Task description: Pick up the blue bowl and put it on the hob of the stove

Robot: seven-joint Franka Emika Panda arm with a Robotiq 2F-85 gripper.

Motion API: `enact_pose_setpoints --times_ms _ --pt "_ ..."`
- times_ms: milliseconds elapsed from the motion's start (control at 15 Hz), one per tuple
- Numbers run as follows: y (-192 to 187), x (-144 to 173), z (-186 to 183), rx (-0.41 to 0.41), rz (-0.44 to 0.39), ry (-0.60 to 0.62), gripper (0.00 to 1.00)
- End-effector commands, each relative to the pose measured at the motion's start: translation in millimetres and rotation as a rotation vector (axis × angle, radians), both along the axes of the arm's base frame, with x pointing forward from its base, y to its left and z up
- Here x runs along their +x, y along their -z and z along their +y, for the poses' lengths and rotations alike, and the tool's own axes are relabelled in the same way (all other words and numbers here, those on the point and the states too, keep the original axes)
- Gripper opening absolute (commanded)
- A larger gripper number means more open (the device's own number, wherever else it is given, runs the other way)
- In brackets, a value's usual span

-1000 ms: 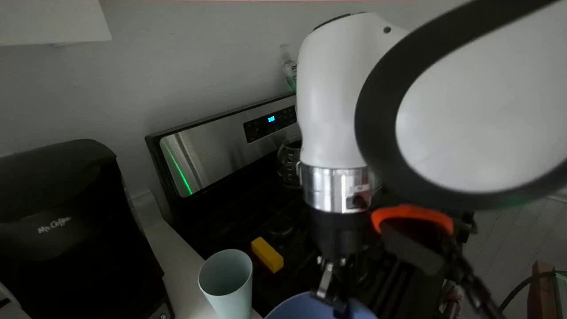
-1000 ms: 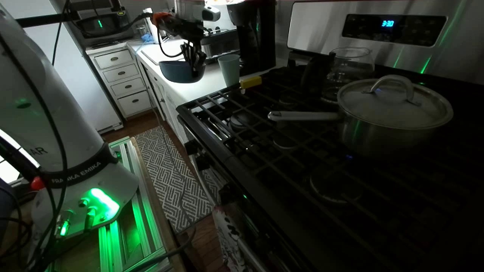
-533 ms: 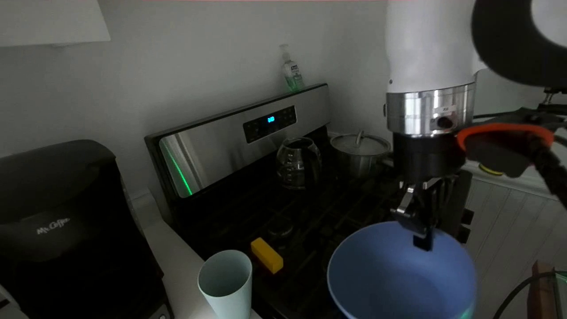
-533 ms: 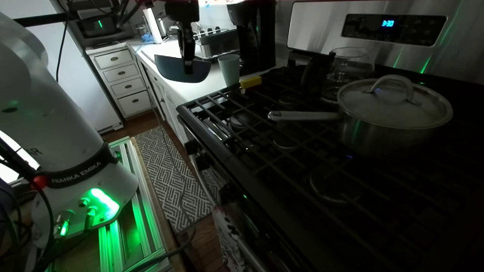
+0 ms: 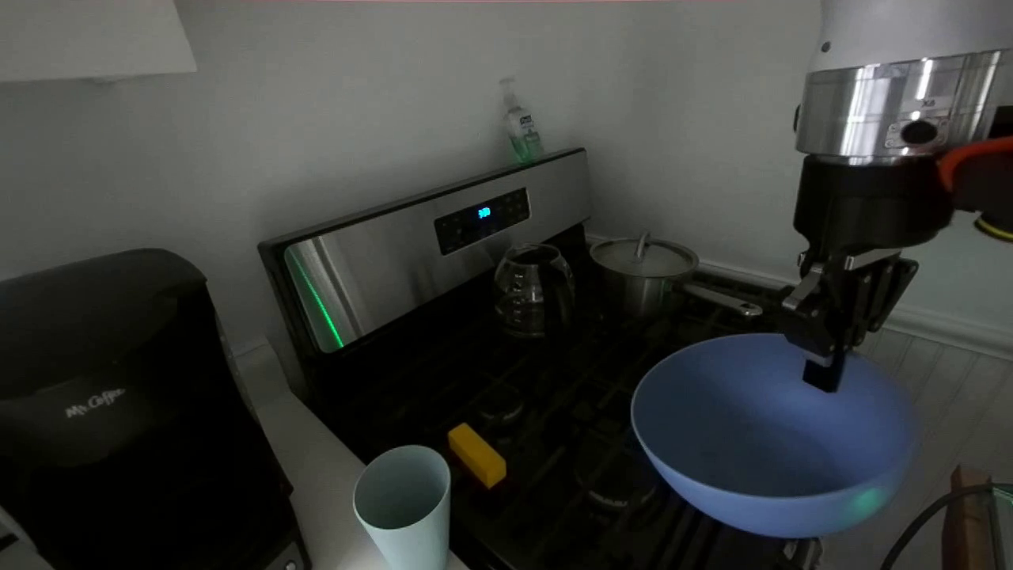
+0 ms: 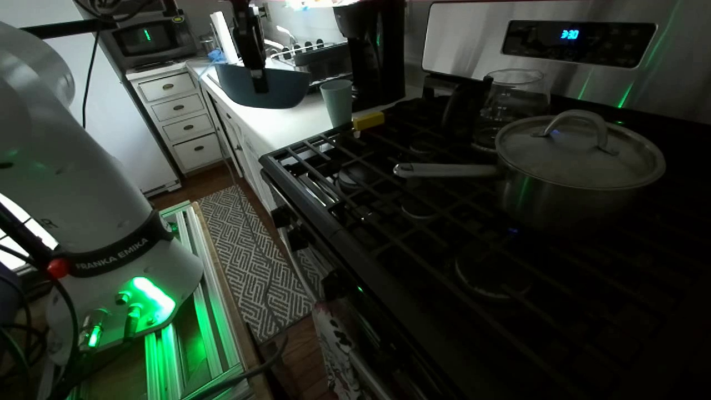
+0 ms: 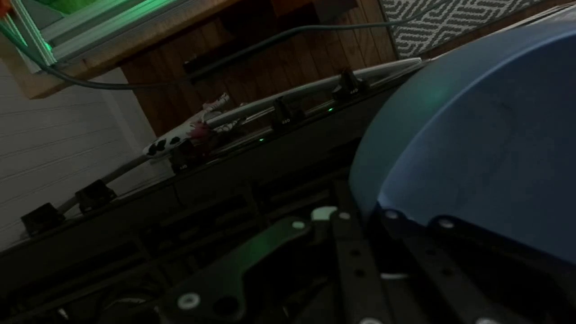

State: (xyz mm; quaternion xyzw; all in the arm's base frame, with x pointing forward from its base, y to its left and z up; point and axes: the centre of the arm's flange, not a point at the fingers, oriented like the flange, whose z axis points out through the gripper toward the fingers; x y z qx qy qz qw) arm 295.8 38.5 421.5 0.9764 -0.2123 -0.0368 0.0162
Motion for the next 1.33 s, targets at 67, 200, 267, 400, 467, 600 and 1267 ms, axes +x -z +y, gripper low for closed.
enact_pose_setpoints --times_ms 67,200,267,400,467,600,1267 --pt "-12.0 21.1 -42.1 -0.013 -0.094 0.18 0.01" --pt "-36.3 15.9 -100.1 -0.003 -0.14 0.278 0.01" --pt "-45.0 7.6 -123.5 -0.003 -0.157 0.335 0.01" --pt "-59.6 -11.8 -178.2 0.005 -0.193 0.46 0.01" --pt "-66.0 -24.9 -205.5 0.009 -0.21 0.524 0.01" --pt "-72.6 -55.5 -249.8 0.004 -0.252 0.65 0.01" --pt "-43.6 -57.7 -313.6 -0.082 -0.447 0.994 0.01"
